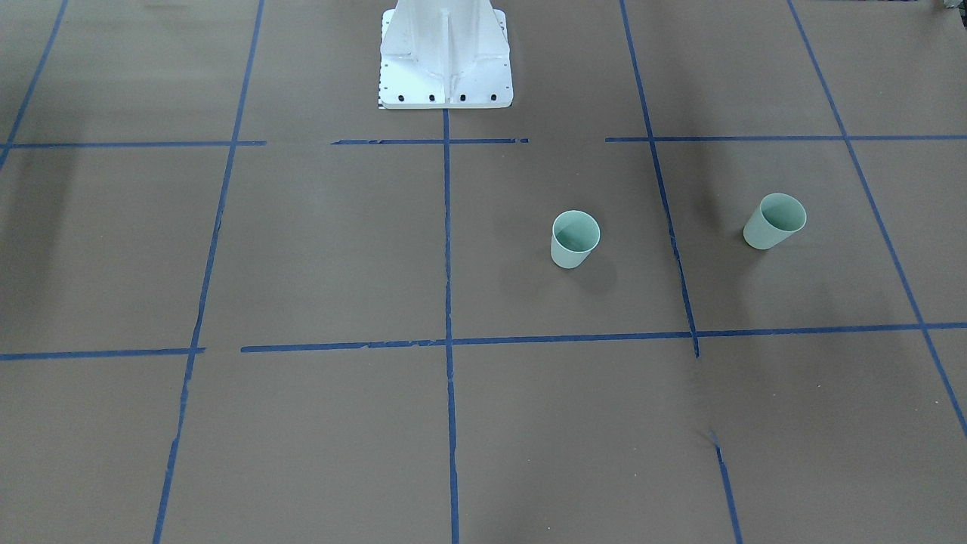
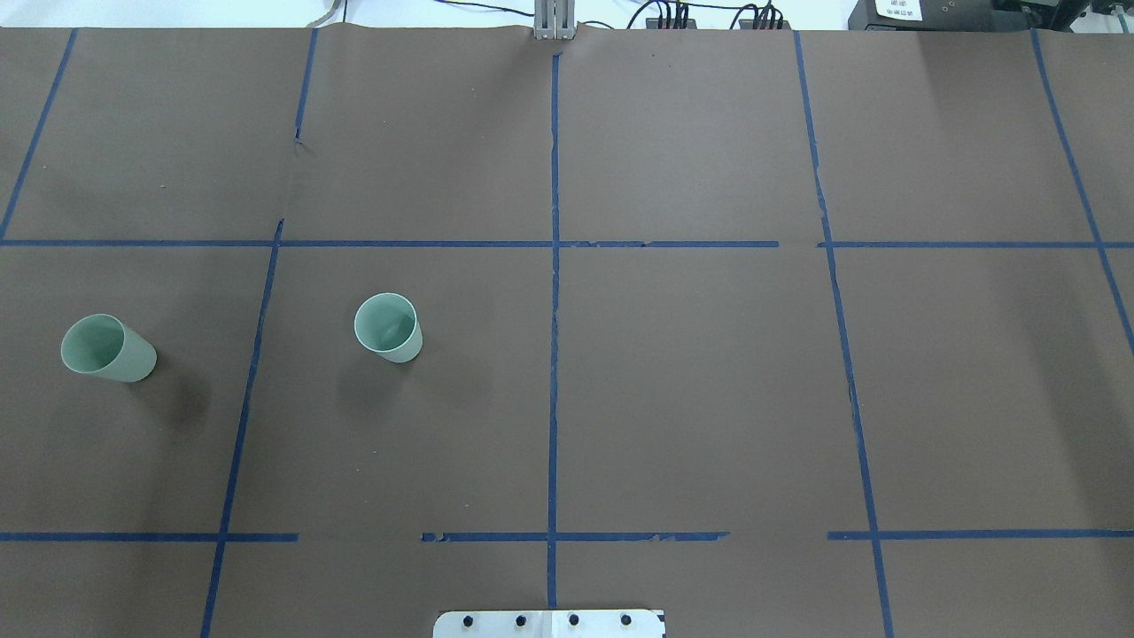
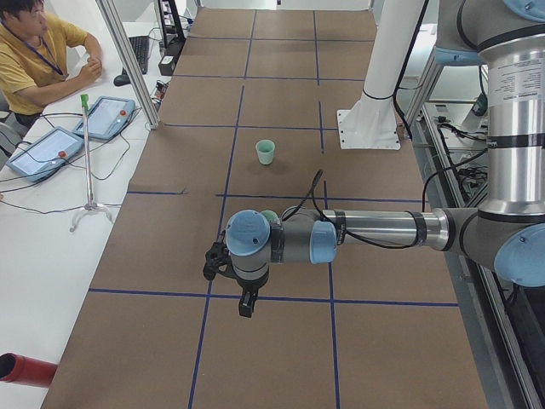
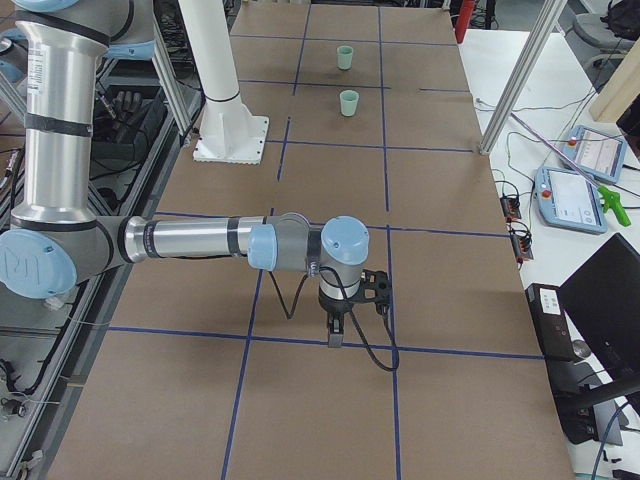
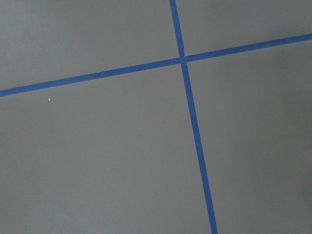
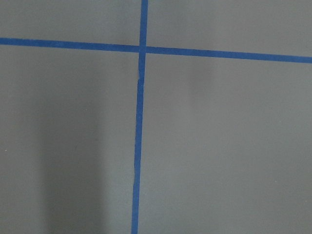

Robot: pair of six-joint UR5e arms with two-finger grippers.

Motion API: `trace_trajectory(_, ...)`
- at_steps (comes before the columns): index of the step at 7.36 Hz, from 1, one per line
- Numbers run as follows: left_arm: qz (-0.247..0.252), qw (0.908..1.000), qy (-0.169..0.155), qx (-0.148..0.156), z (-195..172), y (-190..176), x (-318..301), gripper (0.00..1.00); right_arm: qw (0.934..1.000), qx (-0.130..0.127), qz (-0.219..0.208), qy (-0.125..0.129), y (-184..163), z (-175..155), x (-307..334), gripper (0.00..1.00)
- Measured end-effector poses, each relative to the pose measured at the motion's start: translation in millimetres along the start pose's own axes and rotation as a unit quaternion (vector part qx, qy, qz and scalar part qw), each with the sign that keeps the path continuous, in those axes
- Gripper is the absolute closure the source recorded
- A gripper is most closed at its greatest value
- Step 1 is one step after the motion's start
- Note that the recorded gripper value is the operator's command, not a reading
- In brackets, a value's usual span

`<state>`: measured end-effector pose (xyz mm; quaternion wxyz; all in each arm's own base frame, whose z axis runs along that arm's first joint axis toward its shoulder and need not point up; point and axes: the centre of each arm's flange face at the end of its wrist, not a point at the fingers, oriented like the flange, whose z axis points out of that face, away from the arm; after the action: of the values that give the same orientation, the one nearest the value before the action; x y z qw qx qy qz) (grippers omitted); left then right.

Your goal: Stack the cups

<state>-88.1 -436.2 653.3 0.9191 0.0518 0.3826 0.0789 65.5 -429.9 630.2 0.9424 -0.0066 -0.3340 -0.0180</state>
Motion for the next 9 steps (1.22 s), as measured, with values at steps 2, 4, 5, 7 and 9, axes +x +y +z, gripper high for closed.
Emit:
trace_trajectory(2, 0.000, 1.0000, 0.002, -0.001, 1, 0, -1, 0.00, 1.0000, 0.000, 0.000, 0.000, 0, 0, 0, 0.00)
trace_trajectory(4, 0.013, 0.9999, 0.001, 0.008, -5, -6, 8, 0.00, 1.0000, 0.000, 0.000, 0.000, 0, 0, 0, 0.00)
trace_trajectory(5, 0.033, 0.9993, 0.001, 0.017, -7, -14, 18, 0.00, 1.0000, 0.000, 0.000, 0.000, 0, 0, 0, 0.00)
trace_trajectory(7, 0.018, 0.9993, 0.003, 0.033, 0, -34, 57, 0.00, 1.0000, 0.000, 0.000, 0.000, 0, 0, 0, 0.00)
trace_trajectory(9, -0.032, 0.9980, 0.024, 0.048, 29, -55, 127, 0.00, 1.0000, 0.000, 0.000, 0.000, 0, 0, 0, 0.00)
